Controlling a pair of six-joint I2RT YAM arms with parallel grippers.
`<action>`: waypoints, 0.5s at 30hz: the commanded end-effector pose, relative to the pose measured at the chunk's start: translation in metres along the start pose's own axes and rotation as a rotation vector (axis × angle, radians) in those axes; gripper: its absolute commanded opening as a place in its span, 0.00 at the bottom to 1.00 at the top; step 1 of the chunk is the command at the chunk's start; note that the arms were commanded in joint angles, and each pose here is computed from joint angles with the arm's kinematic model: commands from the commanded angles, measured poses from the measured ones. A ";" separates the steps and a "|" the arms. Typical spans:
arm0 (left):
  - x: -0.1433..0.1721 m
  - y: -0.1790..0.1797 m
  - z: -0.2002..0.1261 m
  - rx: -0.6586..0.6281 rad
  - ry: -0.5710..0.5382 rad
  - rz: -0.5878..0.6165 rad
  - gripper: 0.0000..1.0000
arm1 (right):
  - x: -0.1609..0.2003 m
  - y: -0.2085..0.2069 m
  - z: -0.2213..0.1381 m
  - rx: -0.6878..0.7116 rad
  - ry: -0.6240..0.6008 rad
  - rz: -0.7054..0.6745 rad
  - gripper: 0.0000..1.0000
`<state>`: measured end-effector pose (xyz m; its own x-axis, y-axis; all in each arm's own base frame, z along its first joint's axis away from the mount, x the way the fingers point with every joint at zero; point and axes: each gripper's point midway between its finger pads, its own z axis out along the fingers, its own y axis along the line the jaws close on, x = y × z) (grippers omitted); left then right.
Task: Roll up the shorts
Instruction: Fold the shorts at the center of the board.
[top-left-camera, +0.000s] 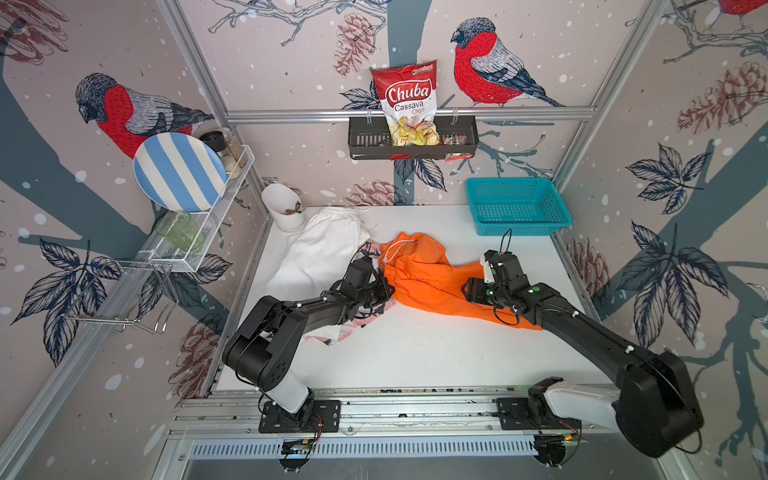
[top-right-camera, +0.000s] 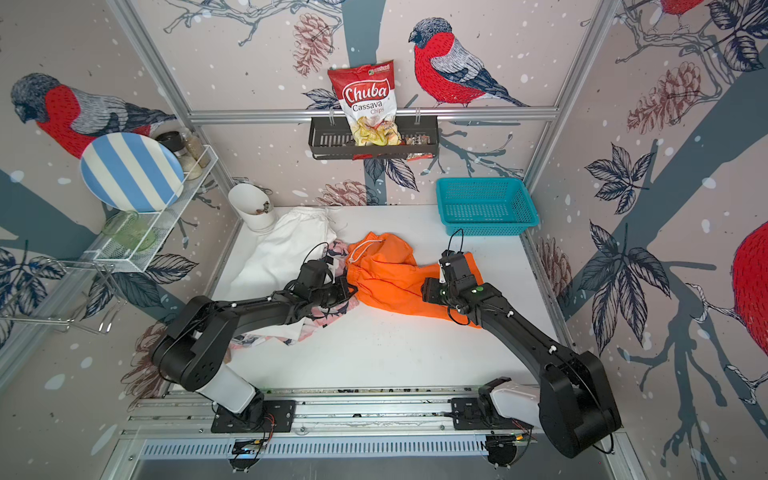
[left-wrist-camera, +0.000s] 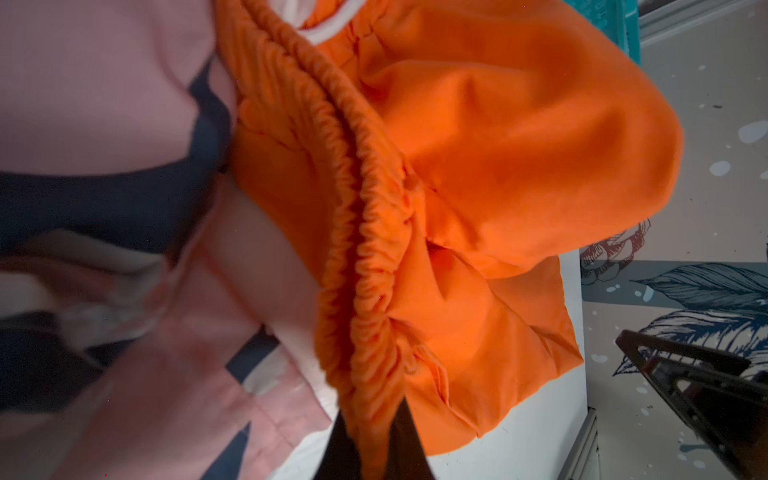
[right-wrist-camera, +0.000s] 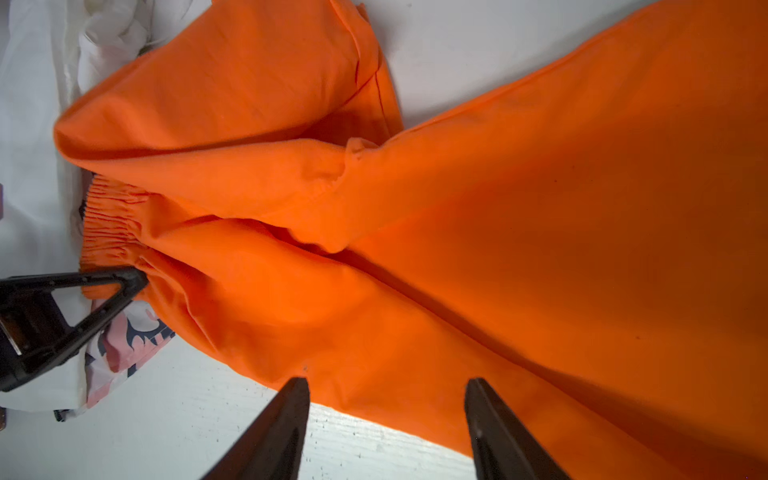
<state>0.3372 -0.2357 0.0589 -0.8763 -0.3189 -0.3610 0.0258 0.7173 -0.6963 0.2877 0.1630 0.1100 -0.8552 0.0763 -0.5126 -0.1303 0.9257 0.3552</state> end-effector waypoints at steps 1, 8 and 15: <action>0.002 0.007 0.011 0.020 0.038 -0.011 0.00 | -0.004 0.010 0.006 -0.056 -0.011 0.010 0.64; -0.001 0.063 0.009 -0.116 0.025 -0.100 0.00 | 0.009 -0.001 0.019 -0.027 0.015 0.030 0.64; -0.022 0.131 -0.038 -0.245 -0.069 -0.201 0.00 | 0.016 -0.018 0.036 0.009 0.037 0.076 0.63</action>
<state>0.3576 -0.1477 0.0223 -0.8266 -0.4774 -0.2981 -0.1552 0.7024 -0.6947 0.2878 0.1612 0.0690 -0.8898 0.1056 -0.4440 -0.0754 0.9255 0.3712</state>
